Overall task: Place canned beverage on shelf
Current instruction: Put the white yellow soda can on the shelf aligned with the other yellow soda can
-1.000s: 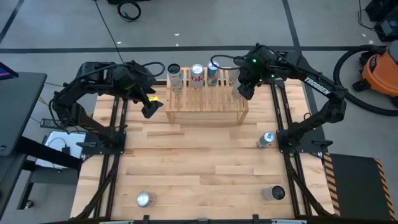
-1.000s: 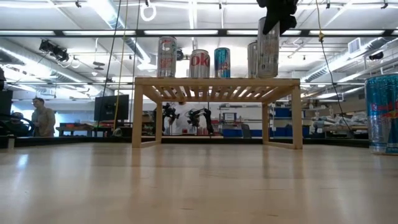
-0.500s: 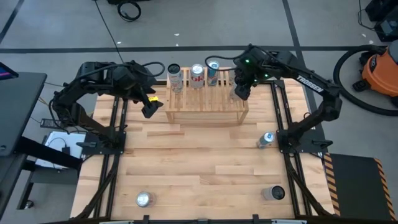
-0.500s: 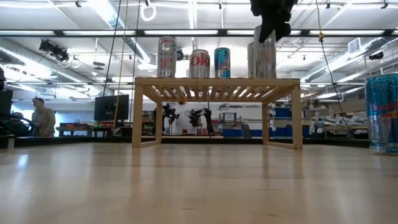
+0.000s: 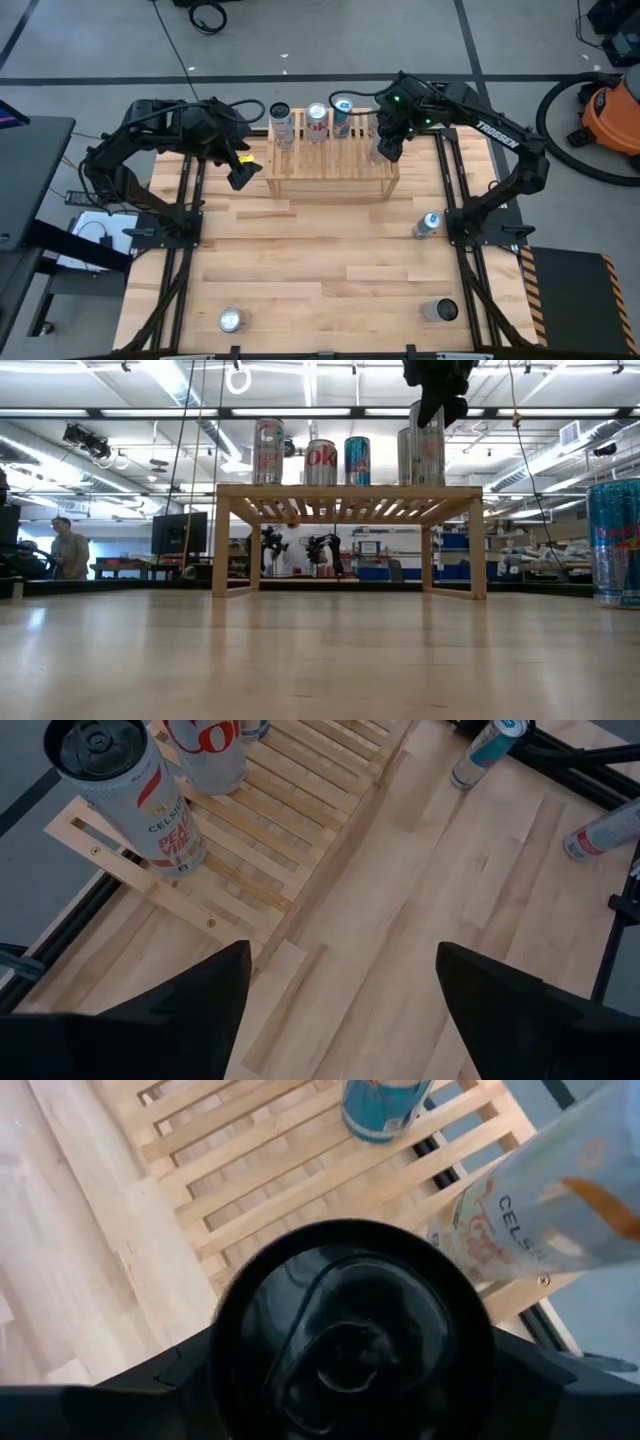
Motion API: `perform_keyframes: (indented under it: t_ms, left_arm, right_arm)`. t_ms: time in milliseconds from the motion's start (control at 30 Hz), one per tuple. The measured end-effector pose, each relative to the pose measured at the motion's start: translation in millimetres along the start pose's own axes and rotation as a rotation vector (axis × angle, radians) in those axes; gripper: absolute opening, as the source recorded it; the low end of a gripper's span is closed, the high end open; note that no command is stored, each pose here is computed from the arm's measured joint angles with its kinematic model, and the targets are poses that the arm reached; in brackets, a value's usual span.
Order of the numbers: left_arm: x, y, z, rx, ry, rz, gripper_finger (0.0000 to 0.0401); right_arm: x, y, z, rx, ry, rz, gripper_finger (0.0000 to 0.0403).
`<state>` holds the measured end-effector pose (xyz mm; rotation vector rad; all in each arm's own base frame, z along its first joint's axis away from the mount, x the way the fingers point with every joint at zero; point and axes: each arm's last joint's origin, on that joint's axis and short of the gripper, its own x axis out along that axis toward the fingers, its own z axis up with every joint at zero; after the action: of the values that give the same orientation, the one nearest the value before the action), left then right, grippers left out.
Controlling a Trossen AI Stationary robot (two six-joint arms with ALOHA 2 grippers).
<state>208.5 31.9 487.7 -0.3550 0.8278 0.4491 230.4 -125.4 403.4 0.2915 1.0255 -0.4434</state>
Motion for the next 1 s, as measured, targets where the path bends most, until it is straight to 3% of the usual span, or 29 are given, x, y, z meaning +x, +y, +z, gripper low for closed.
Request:
perform_keyframes:
  t_ms: [400,1000]
  left_arm:
    - [0.0,0.0,0.0,0.004,0.000,0.000,0.0321]
    - [0.0,0.0,0.0,0.000,0.000,0.000,0.0321]
  right_arm:
    - [0.0,-0.1,0.1,-0.051,-0.001,-0.001,0.0342]
    - [-0.1,-0.8,-0.1,-0.083,0.001,-0.023,0.0346]
